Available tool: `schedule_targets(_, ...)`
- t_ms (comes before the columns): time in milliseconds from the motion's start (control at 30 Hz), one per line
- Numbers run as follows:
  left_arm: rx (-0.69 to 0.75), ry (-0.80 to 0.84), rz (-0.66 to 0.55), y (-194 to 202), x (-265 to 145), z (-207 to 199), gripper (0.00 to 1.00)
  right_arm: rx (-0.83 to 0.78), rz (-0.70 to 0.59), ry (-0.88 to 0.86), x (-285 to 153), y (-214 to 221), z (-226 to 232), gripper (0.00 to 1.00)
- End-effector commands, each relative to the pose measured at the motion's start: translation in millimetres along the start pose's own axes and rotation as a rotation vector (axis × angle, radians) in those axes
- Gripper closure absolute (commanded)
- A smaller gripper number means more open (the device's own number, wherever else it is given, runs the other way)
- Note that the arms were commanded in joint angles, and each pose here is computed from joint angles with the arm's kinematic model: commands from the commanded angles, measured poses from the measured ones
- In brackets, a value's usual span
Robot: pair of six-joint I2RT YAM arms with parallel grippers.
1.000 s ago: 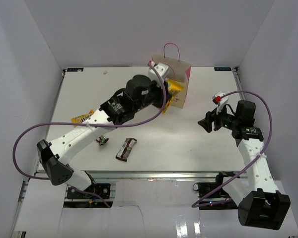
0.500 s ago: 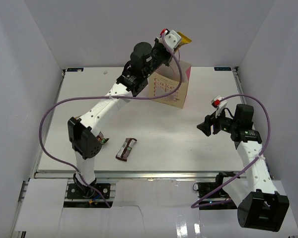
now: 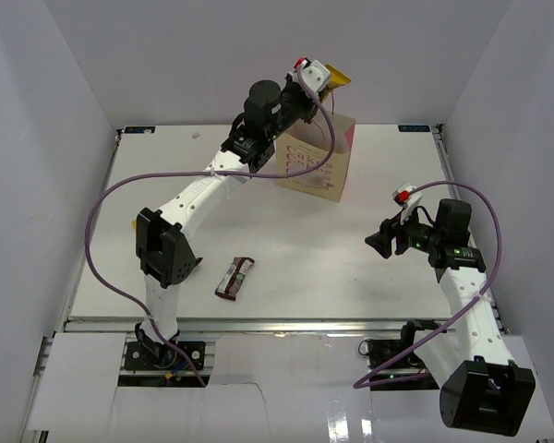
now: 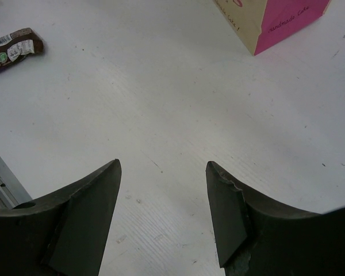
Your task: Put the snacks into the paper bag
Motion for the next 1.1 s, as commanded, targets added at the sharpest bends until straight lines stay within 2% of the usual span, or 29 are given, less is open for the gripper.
schedule_targets(0, -0.024, 0.003, -0.031, -13, -16, 1, 0.58, -0.023, -0.041, -0.008, -2, -9, 1, 0.33)
schedule_targets(67, -0.050, 0.002, -0.002, 1, -20, 1, 0.47, -0.026, -0.047, -0.011, -2, -11, 2, 0.33)
schedule_targets(100, -0.062, 0.000, 0.005, 4, -21, 3, 0.38, -0.026, -0.047, -0.019, -2, -11, 2, 0.33)
schedule_targets(133, -0.082, 0.001, 0.008, 5, -22, 4, 0.32, -0.025, -0.049, -0.028, -2, -11, 4, 0.33)
schedule_targets(200, -0.090, -0.002, 0.001, 3, -22, 8, 0.22, -0.030, -0.058, -0.061, -2, -12, 7, 0.33)
schedule_targets(233, -0.094, -0.003, -0.002, 1, -22, 9, 0.12, -0.036, -0.061, -0.079, -2, -12, 9, 0.33)
schedule_targets(300, -0.106, -0.007, -0.021, -12, -22, 14, 0.03, -0.067, -0.072, -0.163, -1, -15, 18, 0.33)
schedule_targets(400, -0.136, -0.023, -0.054, -40, -27, 24, 0.02, -0.070, -0.056, -0.285, 3, -19, 31, 0.33)
schedule_targets(500, -0.213, -0.064, -0.051, -64, -51, 33, 0.02, -0.104, 0.027, -0.376, 19, -24, 45, 0.33)
schedule_targets(533, -0.241, -0.088, -0.018, -63, -60, 34, 0.02, -0.142, 0.065, -0.431, 28, -24, 61, 0.33)
schedule_targets(567, -0.301, -0.093, 0.065, -42, -71, 26, 0.02, -0.167, 0.120, -0.434, 37, -19, 62, 0.33)
schedule_targets(600, -0.340, -0.123, 0.051, -61, -95, 31, 0.02, -0.202, 0.146, -0.460, 44, -18, 70, 0.33)
schedule_targets(667, -0.409, -0.202, 0.147, -47, -127, 30, 0.02, -0.374, 0.190, -0.580, 62, -16, 100, 0.31)
schedule_targets(700, -0.482, -0.223, 0.187, -39, -159, 22, 0.02, -0.460, 0.226, -0.691, 64, -8, 125, 0.30)
schedule_targets(733, -0.517, -0.242, 0.225, -30, -178, 18, 0.02, -0.565, 0.211, -0.759, 66, -10, 135, 0.27)
schedule_targets(767, -0.550, -0.277, 0.294, -15, -198, 12, 0.02, -0.771, 0.168, -0.855, 74, -5, 141, 0.10)
schedule_targets(833, -0.676, -0.333, 0.366, 6, -248, -4, 0.03, -0.957, 0.137, -0.972, 81, -1, 164, 0.02)
schedule_targets(900, -0.756, -0.397, 0.465, 27, -285, -17, 0.03, -1.130, 0.136, -1.038, 103, 5, 180, 0.02)
schedule_targets(933, -0.850, -0.447, 0.525, 48, -302, -29, 0.03, -1.179, 0.130, -1.054, 111, 4, 186, 0.02)
schedule_targets(1000, -0.925, -0.520, 0.537, 49, -340, -35, 0.03, -1.263, 0.113, -1.083, 138, -2, 199, 0.04)
schedule_targets(1033, -1.001, -0.576, 0.587, 64, -356, -45, 0.03, -1.302, 0.095, -1.102, 147, -2, 212, 0.05)
schedule_targets(1067, -1.043, -0.604, 0.548, 58, -371, -45, 0.03, -1.343, 0.075, -1.083, 168, -7, 218, 0.06)
Point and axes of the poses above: each gripper's point midway between its finger pads, its own x axis out along the fingers, its own z axis along the line the jaws close on, y = z × x, the point moved 5 cm from there along -x, back along the fingers, and after that the axes turned 4 degrees about x, right-handed, at the moved point
